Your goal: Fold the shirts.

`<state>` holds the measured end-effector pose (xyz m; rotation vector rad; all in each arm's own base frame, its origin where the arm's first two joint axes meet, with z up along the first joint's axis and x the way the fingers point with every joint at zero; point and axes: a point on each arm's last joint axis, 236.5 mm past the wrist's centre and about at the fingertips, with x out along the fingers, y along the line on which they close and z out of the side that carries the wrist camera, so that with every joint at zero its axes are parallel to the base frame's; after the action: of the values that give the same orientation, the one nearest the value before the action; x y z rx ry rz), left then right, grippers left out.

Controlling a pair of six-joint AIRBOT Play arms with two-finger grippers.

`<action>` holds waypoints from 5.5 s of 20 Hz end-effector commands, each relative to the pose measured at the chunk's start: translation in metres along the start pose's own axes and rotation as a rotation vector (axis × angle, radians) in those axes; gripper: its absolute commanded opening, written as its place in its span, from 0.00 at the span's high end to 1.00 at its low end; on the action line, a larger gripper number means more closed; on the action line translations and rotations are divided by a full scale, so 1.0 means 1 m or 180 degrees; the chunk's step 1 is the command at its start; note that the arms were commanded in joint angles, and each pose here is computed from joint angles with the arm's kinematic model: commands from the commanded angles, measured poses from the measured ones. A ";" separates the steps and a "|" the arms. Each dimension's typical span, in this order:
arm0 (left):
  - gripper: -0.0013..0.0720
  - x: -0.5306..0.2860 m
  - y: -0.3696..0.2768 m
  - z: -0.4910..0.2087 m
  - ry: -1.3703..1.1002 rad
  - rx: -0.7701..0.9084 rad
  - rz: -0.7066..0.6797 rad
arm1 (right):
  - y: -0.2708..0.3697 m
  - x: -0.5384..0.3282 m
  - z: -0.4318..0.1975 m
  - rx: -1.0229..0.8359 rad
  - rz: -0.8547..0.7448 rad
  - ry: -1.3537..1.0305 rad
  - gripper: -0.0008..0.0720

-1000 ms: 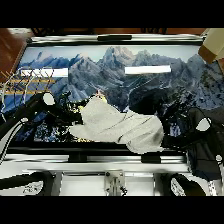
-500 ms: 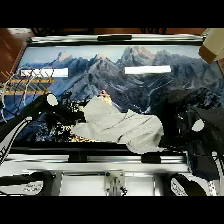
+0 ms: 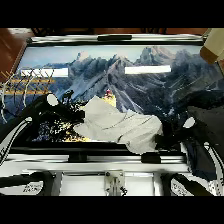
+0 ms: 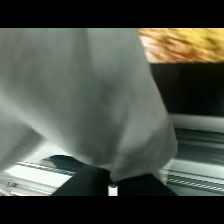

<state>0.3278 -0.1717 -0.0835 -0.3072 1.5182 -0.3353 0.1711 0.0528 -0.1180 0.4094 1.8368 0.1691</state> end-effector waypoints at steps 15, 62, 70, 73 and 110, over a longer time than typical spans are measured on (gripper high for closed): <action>0.93 -0.578 -0.150 -0.027 -0.4660 0.1497 0.0092 | 0.150 -0.544 -0.073 -0.1603 -0.0900 -0.5513 0.89; 0.26 -0.022 0.066 -0.032 -0.0755 -0.0937 -0.0132 | -0.004 -0.101 0.065 0.0338 0.0441 -0.0846 0.12; 0.93 -0.023 0.065 -0.025 -0.0841 -0.0730 -0.0092 | 0.000 -0.056 0.073 0.0643 0.0708 -0.0847 0.12; 0.93 -0.028 0.062 -0.025 -0.0863 -0.0637 -0.0088 | 0.015 -0.040 0.081 0.0426 0.0596 -0.0832 0.12; 0.93 -0.155 0.041 -0.053 -0.1030 -0.0002 0.0053 | 0.070 -0.388 0.158 -0.0763 -0.0880 -0.3493 0.89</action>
<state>0.2828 -0.0708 0.1375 -0.2848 0.9873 -0.2748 0.3945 -0.0266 0.3092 -0.0081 0.5152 -0.0142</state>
